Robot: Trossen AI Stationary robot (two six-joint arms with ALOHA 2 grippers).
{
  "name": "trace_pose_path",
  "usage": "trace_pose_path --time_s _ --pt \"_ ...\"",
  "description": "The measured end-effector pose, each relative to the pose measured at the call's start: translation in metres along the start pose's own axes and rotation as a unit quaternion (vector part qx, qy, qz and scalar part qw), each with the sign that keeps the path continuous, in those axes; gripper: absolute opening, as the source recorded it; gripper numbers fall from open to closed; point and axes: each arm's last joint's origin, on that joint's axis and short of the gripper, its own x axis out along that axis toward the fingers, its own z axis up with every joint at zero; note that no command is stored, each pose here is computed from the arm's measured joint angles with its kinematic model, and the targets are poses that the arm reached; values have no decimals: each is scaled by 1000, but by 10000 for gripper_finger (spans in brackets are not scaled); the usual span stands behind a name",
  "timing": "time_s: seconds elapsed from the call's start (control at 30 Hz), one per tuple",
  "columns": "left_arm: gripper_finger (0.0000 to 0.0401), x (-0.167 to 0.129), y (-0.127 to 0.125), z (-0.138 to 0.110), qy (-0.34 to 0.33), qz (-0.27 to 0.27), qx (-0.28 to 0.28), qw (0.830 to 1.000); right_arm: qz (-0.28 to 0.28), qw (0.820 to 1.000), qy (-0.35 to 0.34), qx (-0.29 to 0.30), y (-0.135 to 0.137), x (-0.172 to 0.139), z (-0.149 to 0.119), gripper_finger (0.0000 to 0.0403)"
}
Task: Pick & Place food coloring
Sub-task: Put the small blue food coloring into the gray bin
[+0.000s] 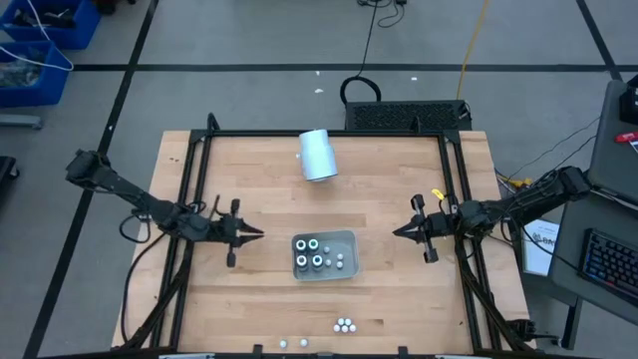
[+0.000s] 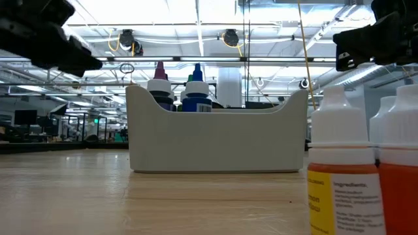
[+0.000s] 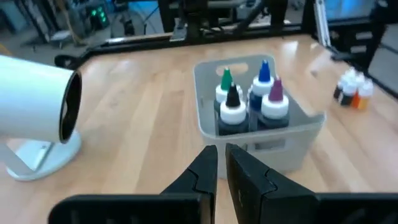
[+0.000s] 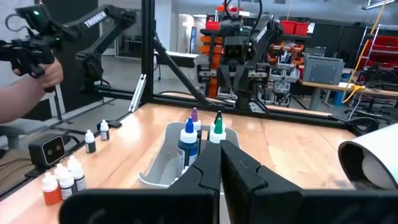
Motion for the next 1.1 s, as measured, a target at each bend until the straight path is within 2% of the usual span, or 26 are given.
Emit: trace_pose_path --time_s 0.07,0.17,0.27,0.37,0.47,0.6,0.7,0.8,0.9,1.1 --pt "42 8 -6 5 24 -1 -5 1000 0 1000 0 1 0 0 0 1" --pt "42 26 -25 19 62 -29 16 998 -7 1000 -5 1 0 0 1 1" --pt "42 46 -56 44 97 -69 50 992 -49 999 -4 -11 -3 0 1 1" --pt "42 65 -90 67 170 -106 83 976 -81 997 1 -7 -5 0 1 1" --pt "42 80 -120 89 249 -107 90 958 -78 997 3 -13 -4 0 0 1" --pt "42 100 -150 112 328 -90 73 938 -77 997 0 -15 -4 0 1 1" --pt "43 113 -174 126 352 -111 46 928 -77 997 1 -11 -4 0 1 1" --pt "54 123 -201 131 363 -164 23 917 -77 997 2 -1 -4 0 0 2" --pt "88 129 -224 127 380 -191 5 905 -76 997 7 6 -4 0 -1 1" --pt "179 143 -250 94 419 -167 -11 892 -76 997 6 7 -4 0 -1 1"
